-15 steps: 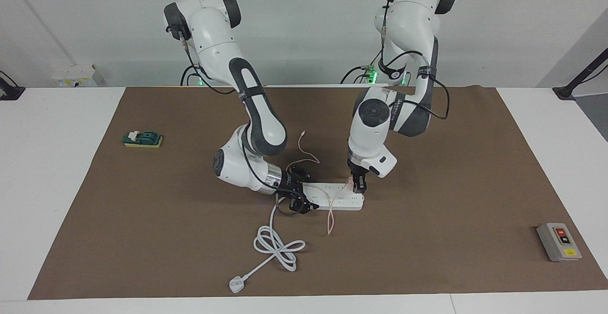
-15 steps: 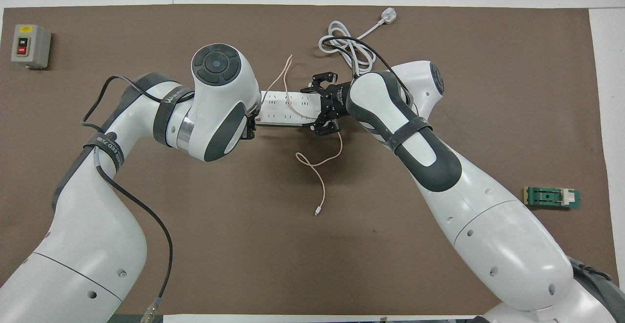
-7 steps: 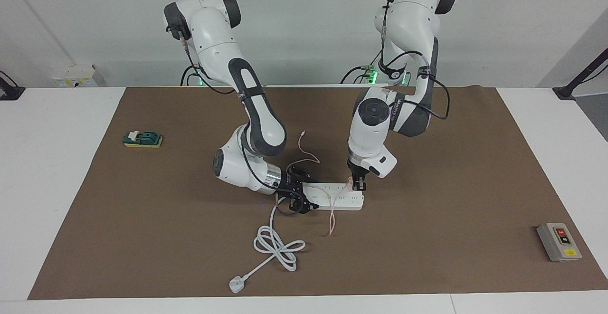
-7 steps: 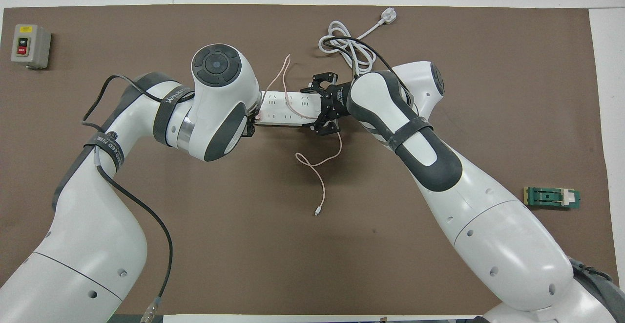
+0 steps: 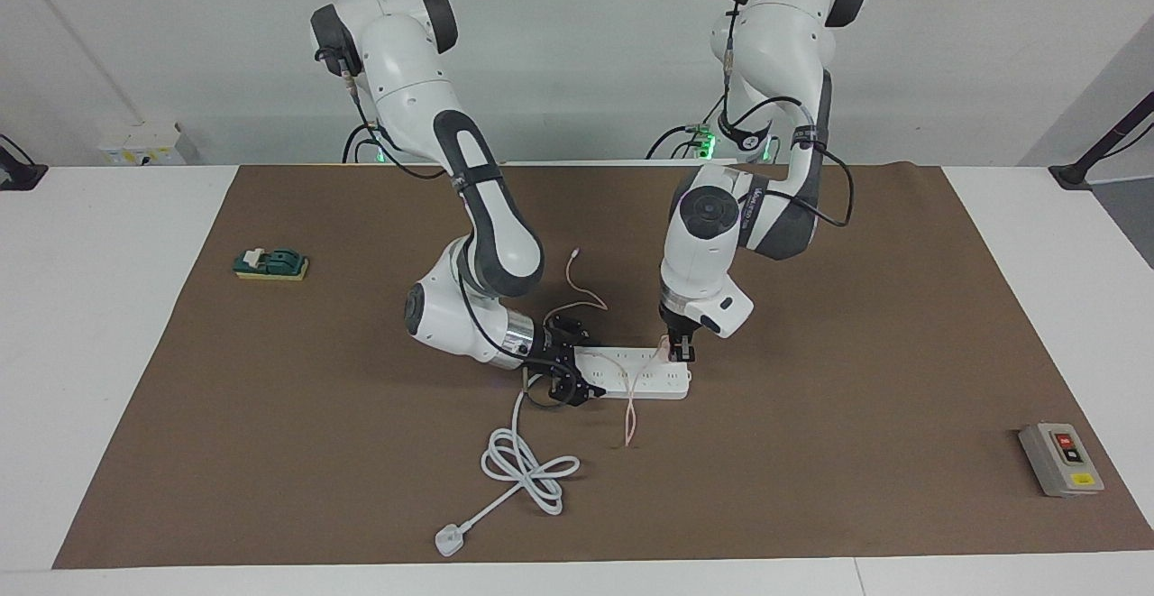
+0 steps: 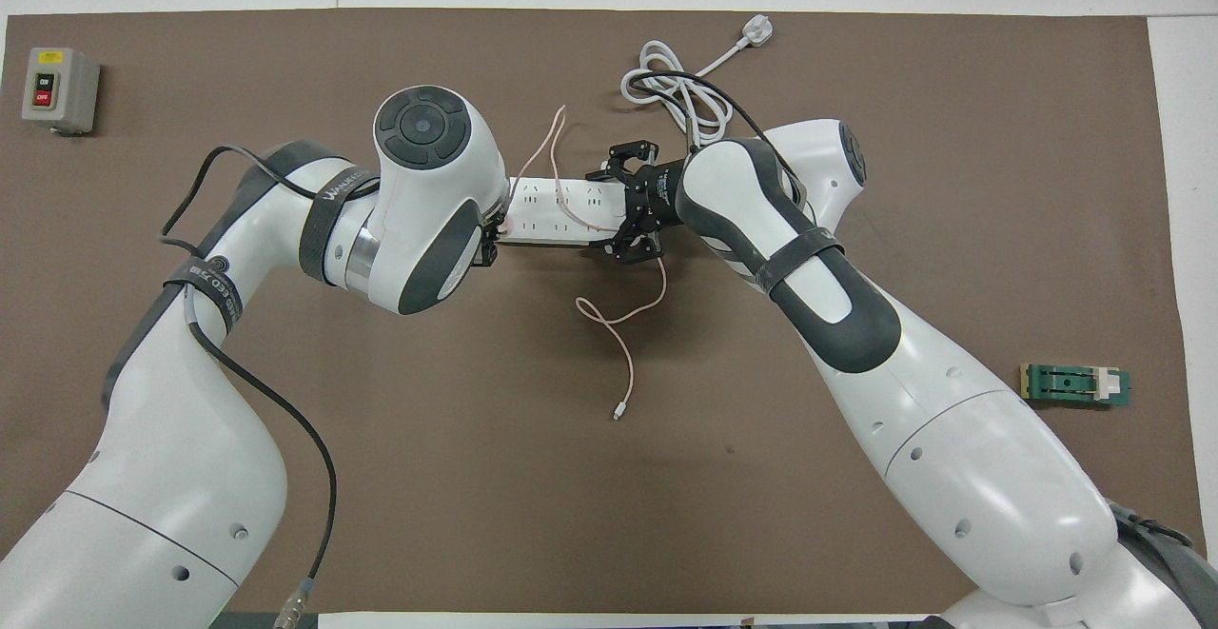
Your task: Unplug charger and place it aside
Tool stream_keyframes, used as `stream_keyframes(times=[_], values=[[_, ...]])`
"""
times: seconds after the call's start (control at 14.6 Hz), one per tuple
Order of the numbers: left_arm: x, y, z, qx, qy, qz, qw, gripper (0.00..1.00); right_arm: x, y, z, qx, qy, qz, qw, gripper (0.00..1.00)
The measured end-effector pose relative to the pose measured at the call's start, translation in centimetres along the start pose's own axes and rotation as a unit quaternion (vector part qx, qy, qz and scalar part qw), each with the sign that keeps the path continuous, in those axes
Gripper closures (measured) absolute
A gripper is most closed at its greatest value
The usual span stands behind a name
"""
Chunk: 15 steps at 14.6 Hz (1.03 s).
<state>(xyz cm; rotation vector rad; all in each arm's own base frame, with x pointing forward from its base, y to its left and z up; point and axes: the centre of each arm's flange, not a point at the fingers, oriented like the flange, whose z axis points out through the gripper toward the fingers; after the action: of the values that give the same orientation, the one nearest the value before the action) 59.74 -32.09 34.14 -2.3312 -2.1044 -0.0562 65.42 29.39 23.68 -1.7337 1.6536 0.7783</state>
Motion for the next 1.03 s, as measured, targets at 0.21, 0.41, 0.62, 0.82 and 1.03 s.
stream_keyframes(times=[0.21, 0.41, 0.62, 0.82, 1.03], values=[[0.0, 0.0, 0.0, 0.000, 0.000, 0.000, 1.000, 0.68, 0.0, 0.0, 0.0, 0.000, 0.000, 0.000, 1.000, 0.07], [0.0, 0.0, 0.0, 0.000, 0.001, 0.002, 1.000, 0.68, 0.0, 0.0, 0.0, 0.000, 0.000, 0.000, 1.000, 0.07], [-0.1, -0.1, 0.0, -0.001, 0.004, 0.005, 1.000, 0.68, 0.0, 0.0, 0.0, 0.000, 0.000, 0.000, 1.000, 0.07], [-0.2, 0.0, -0.4, 0.002, 0.005, 0.007, 1.000, 0.68, 0.0, 0.0, 0.0, 0.000, 0.000, 0.000, 1.000, 0.07], [0.1, -0.4, -2.7, 0.019, 0.015, 0.011, 1.000, 0.68, 0.0, 0.0, 0.0, 0.000, 0.000, 0.000, 1.000, 0.07]])
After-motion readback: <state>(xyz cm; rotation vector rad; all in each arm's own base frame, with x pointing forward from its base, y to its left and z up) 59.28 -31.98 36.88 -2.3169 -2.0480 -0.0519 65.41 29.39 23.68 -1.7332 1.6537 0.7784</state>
